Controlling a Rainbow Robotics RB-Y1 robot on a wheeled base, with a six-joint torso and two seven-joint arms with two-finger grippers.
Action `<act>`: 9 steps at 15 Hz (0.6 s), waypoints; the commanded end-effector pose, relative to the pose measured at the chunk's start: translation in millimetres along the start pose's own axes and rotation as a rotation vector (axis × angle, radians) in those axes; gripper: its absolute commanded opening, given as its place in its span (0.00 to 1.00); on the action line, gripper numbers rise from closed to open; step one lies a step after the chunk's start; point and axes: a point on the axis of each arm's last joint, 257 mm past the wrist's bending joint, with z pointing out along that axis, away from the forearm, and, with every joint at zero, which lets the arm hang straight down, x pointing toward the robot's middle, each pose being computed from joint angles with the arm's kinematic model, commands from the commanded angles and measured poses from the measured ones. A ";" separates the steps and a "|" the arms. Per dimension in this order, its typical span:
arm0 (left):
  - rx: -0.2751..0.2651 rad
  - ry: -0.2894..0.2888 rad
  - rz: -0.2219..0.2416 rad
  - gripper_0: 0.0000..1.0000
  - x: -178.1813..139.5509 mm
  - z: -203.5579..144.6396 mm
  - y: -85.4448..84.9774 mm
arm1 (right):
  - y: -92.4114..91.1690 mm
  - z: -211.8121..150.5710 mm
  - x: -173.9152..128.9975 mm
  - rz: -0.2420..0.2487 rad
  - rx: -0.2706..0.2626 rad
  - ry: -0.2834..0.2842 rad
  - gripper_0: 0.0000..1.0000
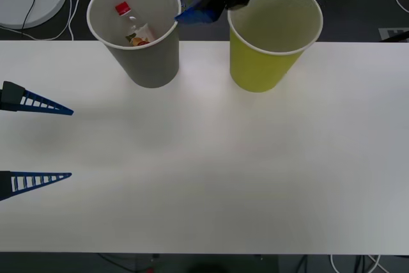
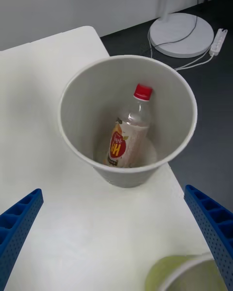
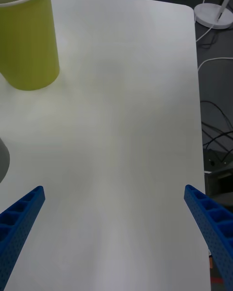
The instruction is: Put the can into the green bin and the plastic bottle into the gray bin
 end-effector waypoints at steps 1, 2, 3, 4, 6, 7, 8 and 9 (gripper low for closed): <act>0.000 0.000 0.000 1.00 0.0 0.0 0.0 | 8.7 -24.2 20.1 -0.020 -0.002 -0.025 1.00; 0.000 0.000 0.000 1.00 0.0 0.0 0.0 | 13.4 -33.1 29.2 -0.022 0.000 -0.031 1.00; 0.000 0.000 0.000 1.00 0.0 0.0 0.0 | 18.8 -42.2 37.4 -0.023 0.001 -0.038 1.00; 0.000 0.000 0.000 1.00 0.0 0.0 0.0 | 23.3 -50.6 44.1 -0.026 0.004 -0.043 1.00; 0.000 0.000 0.000 1.00 0.0 0.0 0.0 | 35.9 -67.2 62.4 -0.031 0.008 -0.050 1.00; 0.000 0.000 0.000 1.00 0.0 0.0 0.0 | 41.5 -74.3 69.2 -0.040 0.012 -0.052 1.00; 0.000 0.000 0.000 1.00 0.0 0.0 0.0 | 46.4 -82.7 77.4 -0.046 0.018 -0.054 1.00; 0.000 0.000 0.000 1.00 0.0 0.0 0.0 | 52.2 -89.7 86.9 -0.050 0.023 -0.053 1.00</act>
